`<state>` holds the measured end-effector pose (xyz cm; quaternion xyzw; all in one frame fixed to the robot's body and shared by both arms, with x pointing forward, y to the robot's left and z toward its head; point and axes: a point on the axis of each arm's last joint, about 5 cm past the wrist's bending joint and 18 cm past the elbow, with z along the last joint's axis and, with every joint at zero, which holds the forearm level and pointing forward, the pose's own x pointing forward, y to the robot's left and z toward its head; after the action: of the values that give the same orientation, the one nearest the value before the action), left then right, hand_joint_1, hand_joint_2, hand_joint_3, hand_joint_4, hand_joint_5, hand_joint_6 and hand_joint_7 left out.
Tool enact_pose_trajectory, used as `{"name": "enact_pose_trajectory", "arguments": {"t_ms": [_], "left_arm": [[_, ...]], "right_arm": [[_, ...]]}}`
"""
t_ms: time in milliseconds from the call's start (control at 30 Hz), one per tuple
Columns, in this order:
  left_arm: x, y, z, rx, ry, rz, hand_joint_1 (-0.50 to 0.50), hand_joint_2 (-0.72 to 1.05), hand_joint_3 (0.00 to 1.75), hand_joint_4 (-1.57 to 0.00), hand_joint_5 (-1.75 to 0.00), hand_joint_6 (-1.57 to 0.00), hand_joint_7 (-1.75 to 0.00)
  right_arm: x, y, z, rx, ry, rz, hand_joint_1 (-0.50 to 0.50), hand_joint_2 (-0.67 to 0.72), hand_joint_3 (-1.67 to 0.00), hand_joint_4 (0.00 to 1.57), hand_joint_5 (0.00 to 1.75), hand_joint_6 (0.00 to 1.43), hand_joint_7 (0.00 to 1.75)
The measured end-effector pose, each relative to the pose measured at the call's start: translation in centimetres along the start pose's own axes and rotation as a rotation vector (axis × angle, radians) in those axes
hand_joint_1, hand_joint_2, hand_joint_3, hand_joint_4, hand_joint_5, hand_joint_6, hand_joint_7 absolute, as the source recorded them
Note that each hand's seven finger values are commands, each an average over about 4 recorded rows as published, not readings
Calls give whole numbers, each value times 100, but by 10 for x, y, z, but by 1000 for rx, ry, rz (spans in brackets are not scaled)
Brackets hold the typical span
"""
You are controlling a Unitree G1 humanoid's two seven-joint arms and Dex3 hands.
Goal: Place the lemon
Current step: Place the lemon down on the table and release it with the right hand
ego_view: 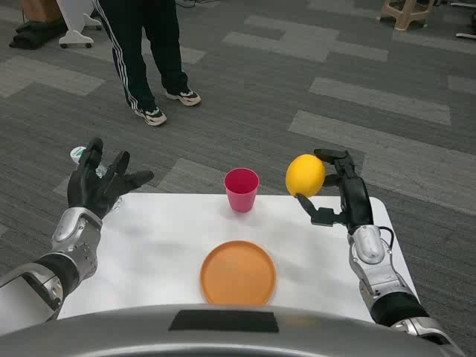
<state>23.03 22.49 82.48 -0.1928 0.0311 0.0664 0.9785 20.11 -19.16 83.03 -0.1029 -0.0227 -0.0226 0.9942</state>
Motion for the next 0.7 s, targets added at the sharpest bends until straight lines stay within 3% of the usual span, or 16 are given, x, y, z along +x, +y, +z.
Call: {"name": "enact_pose_trajectory", "arguments": {"t_ms": [133,700], "left_arm": [[0,0,0,0,0,0,50,105,9,-4,0,0,0],[0,0,0,0,0,0,50,105,9,-4,0,0,0]], "right_arm": [[0,0,0,3,3,-2,-33,-60,-119,5,172,49,133],[-1,3,-1,-2,7,24,-32,-60,-119,3,175,44,133]]}}
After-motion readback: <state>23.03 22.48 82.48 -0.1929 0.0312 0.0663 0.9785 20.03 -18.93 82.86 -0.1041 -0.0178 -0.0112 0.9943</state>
